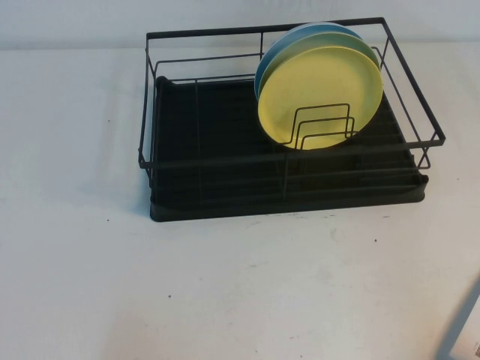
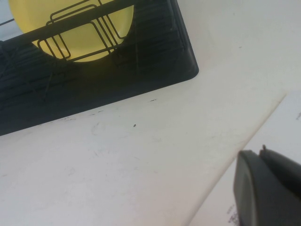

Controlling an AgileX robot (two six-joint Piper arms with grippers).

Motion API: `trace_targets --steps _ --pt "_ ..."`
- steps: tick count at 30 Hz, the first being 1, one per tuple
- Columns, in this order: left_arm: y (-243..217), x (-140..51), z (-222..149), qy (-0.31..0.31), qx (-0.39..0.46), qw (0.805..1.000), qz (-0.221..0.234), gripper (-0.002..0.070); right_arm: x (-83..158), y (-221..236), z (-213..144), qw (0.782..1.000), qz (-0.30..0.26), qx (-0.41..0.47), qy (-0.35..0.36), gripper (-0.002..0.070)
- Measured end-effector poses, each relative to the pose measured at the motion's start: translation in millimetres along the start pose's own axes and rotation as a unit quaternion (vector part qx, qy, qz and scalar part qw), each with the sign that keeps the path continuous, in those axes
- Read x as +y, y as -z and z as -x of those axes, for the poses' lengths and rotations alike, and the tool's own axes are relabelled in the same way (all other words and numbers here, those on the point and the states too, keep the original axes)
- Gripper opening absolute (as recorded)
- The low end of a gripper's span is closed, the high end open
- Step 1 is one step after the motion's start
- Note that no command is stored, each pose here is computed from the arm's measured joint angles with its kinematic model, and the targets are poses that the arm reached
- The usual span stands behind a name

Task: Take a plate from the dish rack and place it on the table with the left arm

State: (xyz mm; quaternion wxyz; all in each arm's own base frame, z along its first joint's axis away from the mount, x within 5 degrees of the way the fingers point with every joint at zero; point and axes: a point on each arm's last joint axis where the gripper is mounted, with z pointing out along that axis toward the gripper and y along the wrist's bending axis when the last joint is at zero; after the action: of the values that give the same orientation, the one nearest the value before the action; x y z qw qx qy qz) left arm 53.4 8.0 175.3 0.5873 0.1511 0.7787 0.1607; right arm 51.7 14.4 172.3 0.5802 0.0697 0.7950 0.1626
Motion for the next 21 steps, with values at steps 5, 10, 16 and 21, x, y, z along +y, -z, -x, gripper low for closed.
trace_targets --steps 5,10,16,21 --pt "0 1.3 2 -0.016 -0.013 1.0 0.007 -0.0003 0 0 0 1.0 0.0 0.0 0.0 -0.0018" --pt "2 -0.2 17 0.183 -0.095 0.978 -0.019 -0.0003 0 0 0 1.0 0.001 0.0 -0.001 -0.0018" --pt "5 3.4 31 0.564 -0.152 0.807 -0.083 -0.0003 0 0 0 1.0 0.001 0.0 -0.002 -0.0018" --pt "7 6.1 34 0.595 -0.172 0.78 -0.088 -0.0003 0 0 0 1.0 0.001 0.0 -0.002 -0.0018"
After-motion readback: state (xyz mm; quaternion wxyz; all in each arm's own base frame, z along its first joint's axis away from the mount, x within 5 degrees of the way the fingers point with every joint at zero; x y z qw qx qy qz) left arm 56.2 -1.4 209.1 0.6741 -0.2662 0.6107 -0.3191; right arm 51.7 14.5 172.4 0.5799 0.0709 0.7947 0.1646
